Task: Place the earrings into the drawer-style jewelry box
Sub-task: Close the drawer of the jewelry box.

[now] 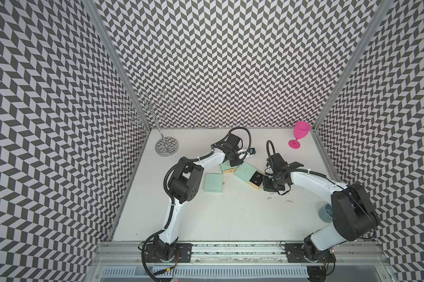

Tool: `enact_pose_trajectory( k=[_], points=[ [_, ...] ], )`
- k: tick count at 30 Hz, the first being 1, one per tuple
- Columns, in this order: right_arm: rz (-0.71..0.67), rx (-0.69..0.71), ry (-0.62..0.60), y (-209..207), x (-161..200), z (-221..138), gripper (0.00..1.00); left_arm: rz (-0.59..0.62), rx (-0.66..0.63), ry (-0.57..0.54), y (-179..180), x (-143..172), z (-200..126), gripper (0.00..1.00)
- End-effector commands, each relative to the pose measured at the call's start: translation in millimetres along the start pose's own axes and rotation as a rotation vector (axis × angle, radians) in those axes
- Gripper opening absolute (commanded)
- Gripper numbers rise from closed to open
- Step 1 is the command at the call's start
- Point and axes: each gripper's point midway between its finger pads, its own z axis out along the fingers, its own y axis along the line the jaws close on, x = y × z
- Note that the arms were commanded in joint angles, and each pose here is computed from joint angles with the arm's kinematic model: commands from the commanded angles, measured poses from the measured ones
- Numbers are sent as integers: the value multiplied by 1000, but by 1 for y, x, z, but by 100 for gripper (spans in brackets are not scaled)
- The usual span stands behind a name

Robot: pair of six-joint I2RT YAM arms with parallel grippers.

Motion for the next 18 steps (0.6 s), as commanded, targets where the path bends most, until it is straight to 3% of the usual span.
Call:
enact_pose_trajectory(
  k=[1,11,18],
  points=[
    [-2,9,-25,-3,-11,3,8,27,35,25,-11,6,5,38],
    [-4,-33,7,2,-20,22,8,31,109,64,-33,21,7,37],
    [-16,-69,-5,11,-30,28,8,28,142,41,-41,12,6,37]
  ],
)
